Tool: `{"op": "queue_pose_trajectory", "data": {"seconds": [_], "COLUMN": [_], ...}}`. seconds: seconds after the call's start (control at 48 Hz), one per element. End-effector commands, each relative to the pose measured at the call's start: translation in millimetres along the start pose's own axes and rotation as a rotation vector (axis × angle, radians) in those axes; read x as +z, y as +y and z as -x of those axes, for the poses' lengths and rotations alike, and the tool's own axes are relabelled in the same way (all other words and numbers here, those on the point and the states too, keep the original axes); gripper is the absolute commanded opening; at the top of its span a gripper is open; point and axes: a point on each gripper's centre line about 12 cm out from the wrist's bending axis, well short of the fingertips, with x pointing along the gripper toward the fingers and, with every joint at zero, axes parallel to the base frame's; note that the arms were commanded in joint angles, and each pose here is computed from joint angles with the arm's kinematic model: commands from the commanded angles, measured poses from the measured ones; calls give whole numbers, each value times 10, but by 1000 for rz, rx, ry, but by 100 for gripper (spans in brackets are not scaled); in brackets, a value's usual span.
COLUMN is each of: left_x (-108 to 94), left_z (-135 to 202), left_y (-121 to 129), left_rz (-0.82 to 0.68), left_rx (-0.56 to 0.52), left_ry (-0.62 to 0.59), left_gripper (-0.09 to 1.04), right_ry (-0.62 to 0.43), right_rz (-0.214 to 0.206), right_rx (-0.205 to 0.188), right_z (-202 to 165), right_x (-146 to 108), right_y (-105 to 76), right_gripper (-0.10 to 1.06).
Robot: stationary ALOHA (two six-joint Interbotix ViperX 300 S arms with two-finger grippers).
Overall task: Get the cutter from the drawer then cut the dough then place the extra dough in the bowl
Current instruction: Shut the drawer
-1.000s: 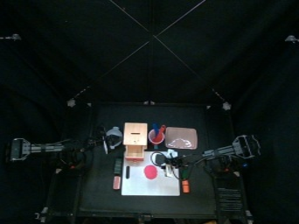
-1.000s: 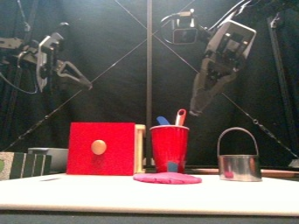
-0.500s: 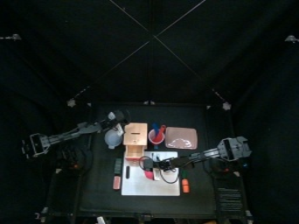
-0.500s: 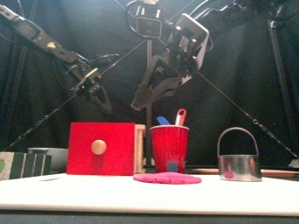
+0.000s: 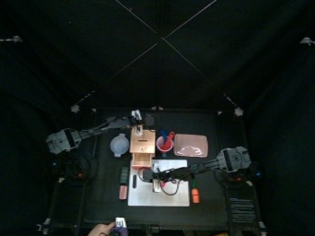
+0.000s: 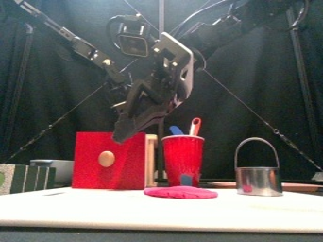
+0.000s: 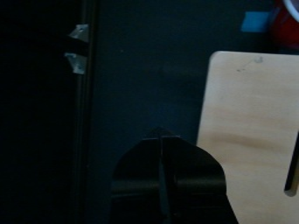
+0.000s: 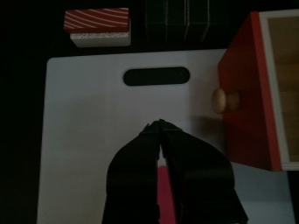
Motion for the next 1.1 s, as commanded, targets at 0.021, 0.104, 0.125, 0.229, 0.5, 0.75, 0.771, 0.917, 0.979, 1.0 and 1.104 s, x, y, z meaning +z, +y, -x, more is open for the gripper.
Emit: {"op": "queue_pose_trajectory", "data": {"seconds": [0.021, 0.104, 0.125, 0.229, 0.5, 0.75, 0.771, 0.917, 0.979, 1.0, 1.104], "left_x": [86, 61, 53, 10, -38, -50, -54, -69, -73, -75, -78], "left_z": [80, 62, 57, 11, -116, -128, -131, -149, -155, -161, -167], "left_y": [108, 138, 148, 156, 102, 86, 82, 74, 79, 78, 78], "left_rz": [30, 41, 41, 38, 29, 25, 25, 27, 31, 31, 30], "left_rx": [-53, -102, -104, -112, -147, -150, -151, -151, -151, -152, -152], "left_ry": [-66, -88, -90, -78, -37, -34, -32, -30, -31, -29, -27], "left_gripper": [29, 29, 30, 30, 30, 29, 29, 29, 29, 30, 29], "right_ry": [-52, -53, -55, -62, -5, 58, 59, 53, 44, 43, 39], "right_rz": [-8, -12, -12, -20, -13, 18, 21, 29, 39, 40, 53], "right_rx": [-10, -23, -27, -41, -88, -143, -145, -161, -172, -175, -194], "right_z": [49, 38, 29, 6, -119, -156, -154, -143, -135, -133, -121], "right_x": [211, 240, 250, 294, 252, 210, 214, 260, 295, 302, 332], "right_y": [-72, -141, -164, -253, -393, -501, -504, -573, -624, -641, -722], "right_gripper": [9, 9, 9, 9, 9, 9, 9, 9, 9, 9, 9]}}
